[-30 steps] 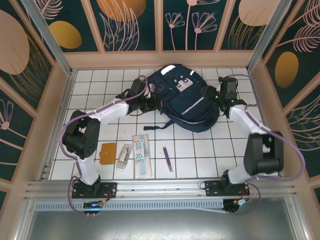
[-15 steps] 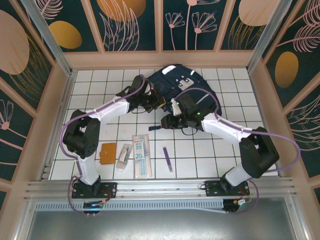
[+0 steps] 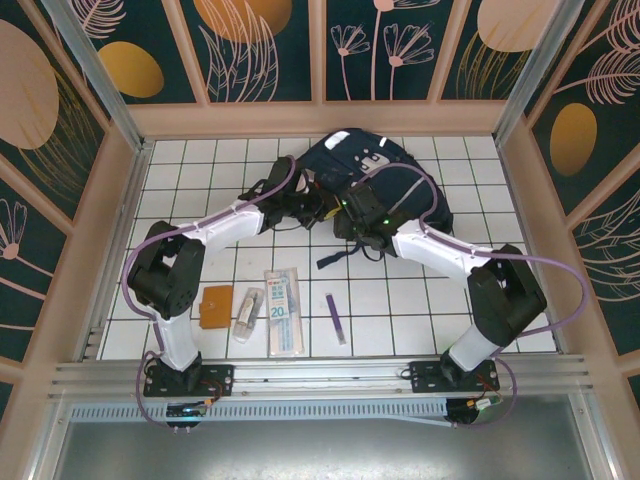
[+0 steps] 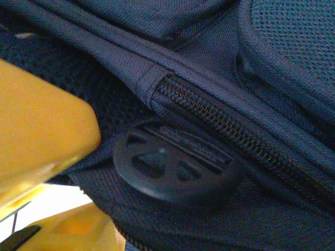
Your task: Pack books, pencil case, and school supplies into a backpack
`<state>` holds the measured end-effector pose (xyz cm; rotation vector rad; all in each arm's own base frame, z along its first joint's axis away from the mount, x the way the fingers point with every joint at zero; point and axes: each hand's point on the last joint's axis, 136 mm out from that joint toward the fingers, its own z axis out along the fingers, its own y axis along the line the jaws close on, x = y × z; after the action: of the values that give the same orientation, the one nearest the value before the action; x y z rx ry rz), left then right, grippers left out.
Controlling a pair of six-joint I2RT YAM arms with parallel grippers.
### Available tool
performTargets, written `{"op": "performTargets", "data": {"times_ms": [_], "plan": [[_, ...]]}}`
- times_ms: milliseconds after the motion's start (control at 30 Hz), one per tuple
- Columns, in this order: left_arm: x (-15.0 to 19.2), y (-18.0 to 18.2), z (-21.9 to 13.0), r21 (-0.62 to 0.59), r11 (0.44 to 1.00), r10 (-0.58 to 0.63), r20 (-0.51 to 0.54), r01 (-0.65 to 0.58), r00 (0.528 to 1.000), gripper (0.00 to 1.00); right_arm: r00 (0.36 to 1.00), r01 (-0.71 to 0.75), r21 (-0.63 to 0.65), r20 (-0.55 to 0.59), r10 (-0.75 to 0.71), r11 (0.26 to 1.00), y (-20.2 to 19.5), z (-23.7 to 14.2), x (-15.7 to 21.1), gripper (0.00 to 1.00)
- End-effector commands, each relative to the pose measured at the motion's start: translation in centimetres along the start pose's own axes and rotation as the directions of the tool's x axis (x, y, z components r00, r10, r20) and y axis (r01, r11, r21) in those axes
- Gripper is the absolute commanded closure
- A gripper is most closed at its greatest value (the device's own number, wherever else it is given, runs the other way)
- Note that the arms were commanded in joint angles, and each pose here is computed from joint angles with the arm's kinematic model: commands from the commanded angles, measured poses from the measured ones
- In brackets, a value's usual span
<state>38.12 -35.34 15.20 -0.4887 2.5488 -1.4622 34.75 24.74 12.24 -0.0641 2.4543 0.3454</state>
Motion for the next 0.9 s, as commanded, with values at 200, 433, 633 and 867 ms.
{"op": "performTargets", "data": {"times_ms": [200, 433, 633, 867], "plan": [[3.3, -4.4, -1.6, 0.116, 0.992, -0.029, -0.094, 0.040, 0.995, 1.00, 0.961, -0.214, -0.046, 0.168, 0.219, 0.976, 2.0, -1.5, -5.3, 0.46], [3.5, -3.9, -1.7, 0.103, 0.993, -0.044, -0.092, 0.053, 0.995, 1.00, 0.926, -0.352, 0.066, 0.172, 0.337, 0.934, 0.1, -1.1, -4.9, 0.58], [3.1, -2.7, -0.9, 0.073, 0.995, -0.063, -0.084, 0.069, 0.995, 1.00, 0.910, -0.391, 0.079, 0.179, 0.373, 0.917, -0.8, -3.0, -5.2, 0.77], [2.7, -1.9, -0.1, 0.029, 0.998, -0.044, -0.080, 0.047, 0.996, 1.00, 0.934, -0.353, 0.079, 0.095, 0.345, 0.932, -2.5, -3.5, -4.5, 1.00]]}}
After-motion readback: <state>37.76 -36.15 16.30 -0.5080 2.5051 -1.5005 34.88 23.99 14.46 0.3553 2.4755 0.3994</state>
